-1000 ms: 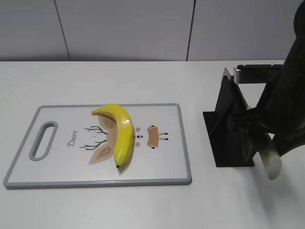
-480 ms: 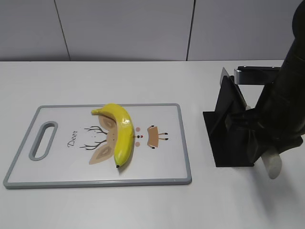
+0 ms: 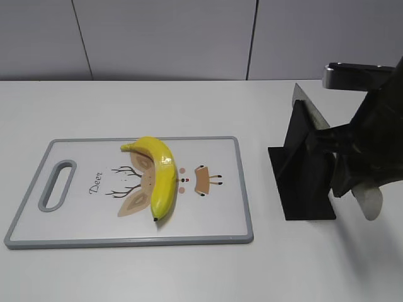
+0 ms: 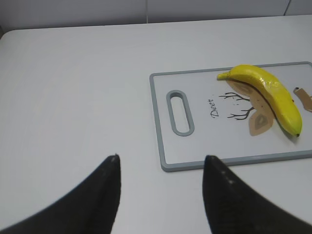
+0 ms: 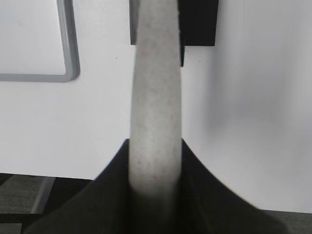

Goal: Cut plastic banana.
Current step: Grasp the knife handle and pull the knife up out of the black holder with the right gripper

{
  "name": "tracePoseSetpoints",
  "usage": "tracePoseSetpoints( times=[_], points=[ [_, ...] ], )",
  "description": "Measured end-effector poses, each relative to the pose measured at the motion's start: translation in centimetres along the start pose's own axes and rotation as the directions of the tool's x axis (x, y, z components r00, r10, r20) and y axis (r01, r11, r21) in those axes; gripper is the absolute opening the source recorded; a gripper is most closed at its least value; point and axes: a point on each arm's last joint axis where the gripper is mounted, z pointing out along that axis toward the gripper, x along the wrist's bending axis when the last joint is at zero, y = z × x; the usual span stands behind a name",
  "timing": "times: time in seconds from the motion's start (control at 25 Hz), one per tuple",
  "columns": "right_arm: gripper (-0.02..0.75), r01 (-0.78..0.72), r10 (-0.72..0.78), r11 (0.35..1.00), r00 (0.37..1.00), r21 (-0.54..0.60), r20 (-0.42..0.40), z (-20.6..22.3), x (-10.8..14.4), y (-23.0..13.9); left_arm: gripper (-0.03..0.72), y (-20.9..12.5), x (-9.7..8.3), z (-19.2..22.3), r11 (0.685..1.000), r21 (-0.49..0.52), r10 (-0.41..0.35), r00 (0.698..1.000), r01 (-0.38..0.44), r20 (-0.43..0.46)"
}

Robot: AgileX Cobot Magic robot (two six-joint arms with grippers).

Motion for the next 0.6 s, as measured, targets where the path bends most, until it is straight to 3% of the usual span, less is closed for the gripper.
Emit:
tracePoseSetpoints(
  times=[0.6],
  points=[
    [0.160, 0.023, -0.024, 0.986, 1.000, -0.164, -0.005, -4.6, -0.8, -1.2, 0.516, 0.0, 0.0, 0.0, 1.000, 0.000, 0.000, 1.000, 0.000, 0.000]
  ],
)
